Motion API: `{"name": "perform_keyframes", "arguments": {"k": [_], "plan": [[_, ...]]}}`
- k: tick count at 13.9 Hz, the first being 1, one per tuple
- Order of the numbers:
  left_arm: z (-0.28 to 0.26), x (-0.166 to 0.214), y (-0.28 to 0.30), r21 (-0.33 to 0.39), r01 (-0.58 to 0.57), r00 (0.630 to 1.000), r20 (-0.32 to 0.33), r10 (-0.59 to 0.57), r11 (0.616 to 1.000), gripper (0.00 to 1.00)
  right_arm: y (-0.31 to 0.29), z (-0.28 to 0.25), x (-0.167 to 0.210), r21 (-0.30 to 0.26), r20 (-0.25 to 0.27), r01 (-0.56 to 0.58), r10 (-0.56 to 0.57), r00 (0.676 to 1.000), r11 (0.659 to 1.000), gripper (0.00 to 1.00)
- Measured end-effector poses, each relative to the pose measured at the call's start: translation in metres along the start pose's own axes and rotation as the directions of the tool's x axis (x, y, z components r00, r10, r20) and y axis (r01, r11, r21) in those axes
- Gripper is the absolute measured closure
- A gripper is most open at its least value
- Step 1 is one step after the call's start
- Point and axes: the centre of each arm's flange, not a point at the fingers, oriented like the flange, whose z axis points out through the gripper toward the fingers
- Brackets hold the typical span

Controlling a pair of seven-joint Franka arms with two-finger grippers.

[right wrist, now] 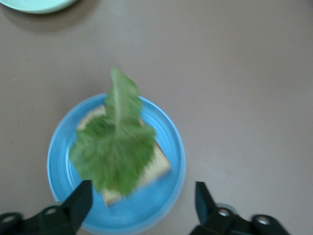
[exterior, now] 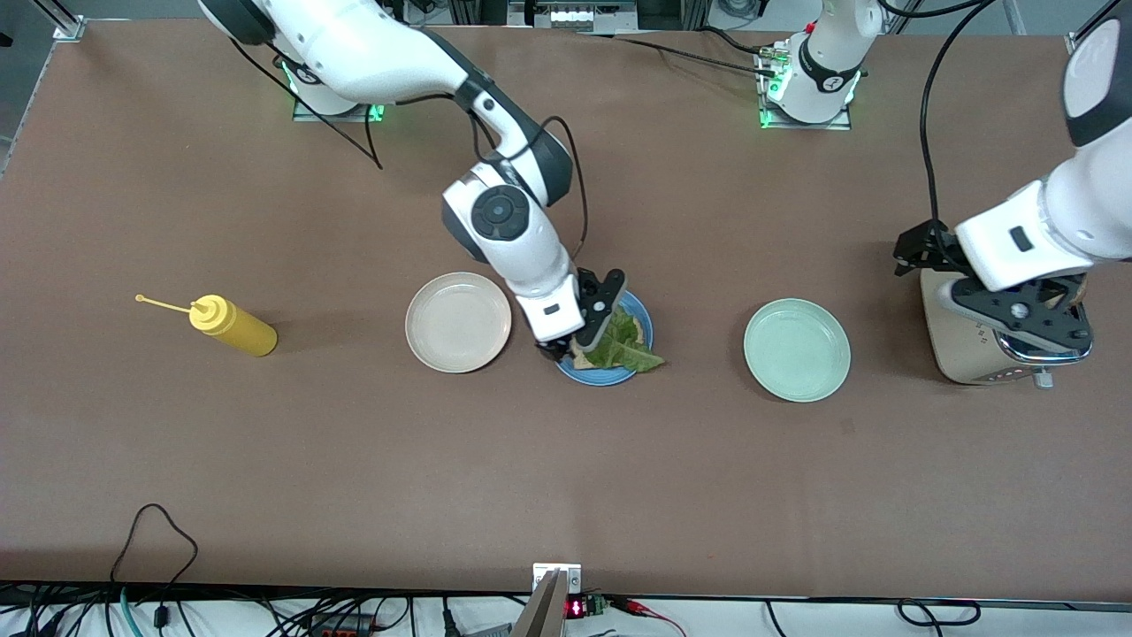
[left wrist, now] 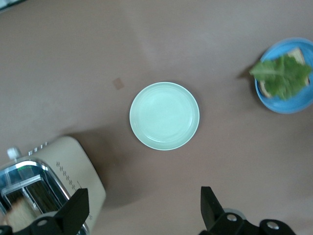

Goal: Make sandwich in blue plate with both arms
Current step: 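Move the right gripper back toward the yellow mustard bottle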

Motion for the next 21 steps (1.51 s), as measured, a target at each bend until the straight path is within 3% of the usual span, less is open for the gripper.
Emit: {"name": "perform_keyframes", "arguments": {"k": [3,6,7,11,13,16,19,21], "plan": [[0.005,0.003,0.001,-0.004,0.067,0.998,0.008,-0.067,0.998,0.00,0.039,-0.068,-0.018,-0.066,0.076,-0.126,0.131,0.989,0.990,0.00],[0.006,0.003,0.001,-0.005,0.073,0.997,0.009,-0.073,0.997,0.00,0.115,-0.124,-0.060,-0.139,0.097,-0.238,0.252,0.963,0.961,0.00],[0.006,0.003,0.001,-0.005,0.074,0.997,0.009,-0.074,0.997,0.00,0.154,-0.155,-0.089,-0.148,0.113,-0.253,0.271,0.956,0.956,0.00],[0.006,0.004,0.001,-0.005,0.076,0.997,0.010,-0.076,0.997,0.00,0.201,-0.243,-0.150,-0.114,0.141,-0.201,0.216,0.966,0.973,0.00],[0.006,0.003,0.001,-0.005,0.076,0.997,0.011,-0.076,0.997,0.00,0.210,-0.283,-0.185,-0.045,0.098,-0.205,0.209,0.973,0.978,0.00],[0.007,0.003,0.001,-0.005,0.078,0.997,0.015,-0.078,0.997,0.00,0.241,-0.321,-0.262,0.064,-0.008,-0.201,0.202,0.979,0.978,0.00],[0.007,0.003,0.001,-0.005,0.079,0.997,0.017,-0.079,0.997,0.00,0.280,-0.338,-0.360,0.199,-0.150,-0.152,0.184,0.972,0.968,0.00],[0.007,0.003,0.000,-0.005,0.080,0.997,0.018,-0.080,0.997,0.00,0.302,-0.340,-0.418,0.248,-0.250,-0.098,0.161,0.955,0.964,0.00]]}}
